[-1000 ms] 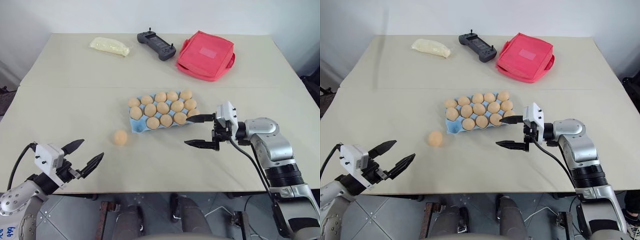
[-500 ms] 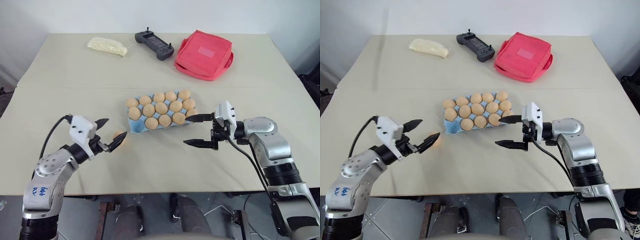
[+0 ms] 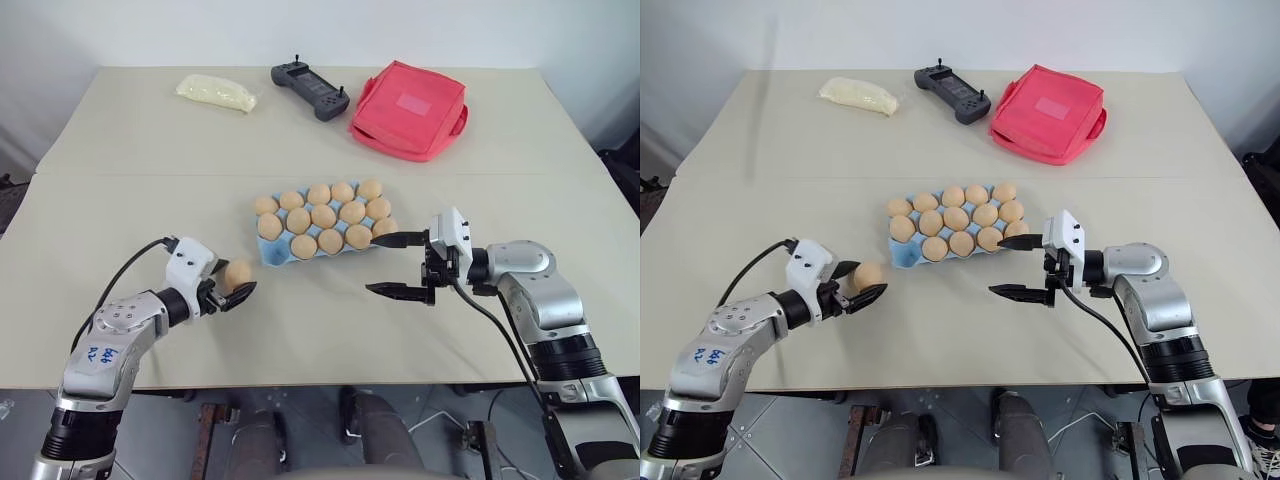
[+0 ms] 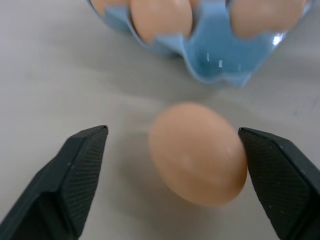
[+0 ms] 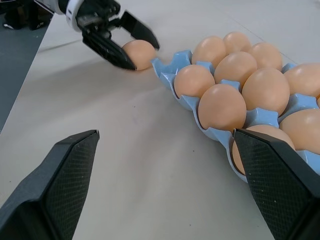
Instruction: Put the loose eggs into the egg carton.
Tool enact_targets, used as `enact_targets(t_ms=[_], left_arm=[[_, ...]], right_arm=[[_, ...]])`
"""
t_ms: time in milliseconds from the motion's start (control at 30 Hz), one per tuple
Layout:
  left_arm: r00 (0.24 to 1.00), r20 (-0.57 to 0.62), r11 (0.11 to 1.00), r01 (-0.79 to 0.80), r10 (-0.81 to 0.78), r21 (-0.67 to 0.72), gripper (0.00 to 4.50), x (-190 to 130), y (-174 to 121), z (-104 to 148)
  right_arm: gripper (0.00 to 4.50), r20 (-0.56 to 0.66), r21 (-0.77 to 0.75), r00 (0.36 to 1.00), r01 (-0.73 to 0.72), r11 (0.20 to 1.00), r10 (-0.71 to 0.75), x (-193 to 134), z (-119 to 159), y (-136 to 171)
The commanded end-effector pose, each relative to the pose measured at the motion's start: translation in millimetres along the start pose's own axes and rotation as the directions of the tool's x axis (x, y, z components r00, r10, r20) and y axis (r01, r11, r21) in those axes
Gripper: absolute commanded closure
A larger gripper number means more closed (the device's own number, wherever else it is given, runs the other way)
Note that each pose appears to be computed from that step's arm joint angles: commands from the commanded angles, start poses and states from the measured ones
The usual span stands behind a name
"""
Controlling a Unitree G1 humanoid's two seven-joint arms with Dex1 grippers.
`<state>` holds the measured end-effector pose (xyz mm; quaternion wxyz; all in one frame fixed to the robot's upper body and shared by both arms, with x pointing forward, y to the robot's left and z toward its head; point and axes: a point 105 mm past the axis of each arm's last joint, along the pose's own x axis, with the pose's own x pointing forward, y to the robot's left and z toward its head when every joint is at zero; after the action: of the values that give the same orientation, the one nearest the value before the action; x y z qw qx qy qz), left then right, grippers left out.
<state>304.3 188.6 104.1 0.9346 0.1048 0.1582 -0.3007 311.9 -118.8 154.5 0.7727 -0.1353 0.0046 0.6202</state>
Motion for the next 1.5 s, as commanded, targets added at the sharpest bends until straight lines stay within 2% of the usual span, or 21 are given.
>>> enact_targets(t_ms=[33,133,233,300,433,633,867,1167,1333,1500], left_arm=[[1.0,-0.013,1.0,-0.004,0.004,0.031,1.61,1.7,4.0,4.1],[0.999,0.024,0.998,-0.023,0.022,0.052,2.51,1.5,9.3,14.1],[0.979,0.196,0.994,-0.068,0.049,0.09,2.87,-1.5,19.9,52.1],[0.953,0.302,0.993,-0.071,0.038,0.097,2.9,-3.0,22.2,73.3],[0.935,0.346,0.99,0.025,-0.072,0.14,2.9,6.2,11.9,91.1],[0.925,0.329,0.974,0.139,-0.192,0.176,2.9,27.2,-1.8,91.1],[0.919,0.316,0.966,0.186,-0.236,0.181,2.9,40.7,-11.2,88.8],[0.927,0.314,0.973,0.154,-0.203,0.174,0.01,36.4,-5.6,92.6],[0.94,0.305,0.975,0.096,-0.155,0.199,0.01,28.3,1.8,96.3],[0.917,0.366,0.979,0.102,-0.161,0.175,0.01,11.1,3.2,104.8]], right_arm=[[0.0,0.019,-0.04,1.0,0.013,0.999,-0.012,-4.6,11.9,-2.3],[0.0,0.018,-0.04,1.0,0.016,0.999,-0.015,-5.5,11.8,-2.3],[0.0,0.017,-0.038,1.0,0.02,0.999,-0.019,-6.4,11.3,-1.0],[0.0,0.016,-0.037,1.0,0.02,0.999,-0.019,-6.4,10.7,-0.3],[0.0,0.019,-0.036,1.0,0.023,0.999,-0.022,-4.7,11.0,-0.4],[0.0,0.025,-0.041,0.999,0.031,0.999,-0.03,-4.5,12.0,-0.5],[0.0,0.026,-0.045,0.997,0.071,0.996,-0.07,-11.1,11.9,-3.6],[0.0,0.029,-0.051,0.991,0.134,0.99,-0.132,-23.0,11.5,-12.5],[0.0,0.026,-0.052,0.987,0.16,0.986,-0.158,-30.1,10.6,-15.7],[0.0,0.057,-0.024,0.974,0.222,0.975,-0.22,-45.7,13.2,-23.9]])
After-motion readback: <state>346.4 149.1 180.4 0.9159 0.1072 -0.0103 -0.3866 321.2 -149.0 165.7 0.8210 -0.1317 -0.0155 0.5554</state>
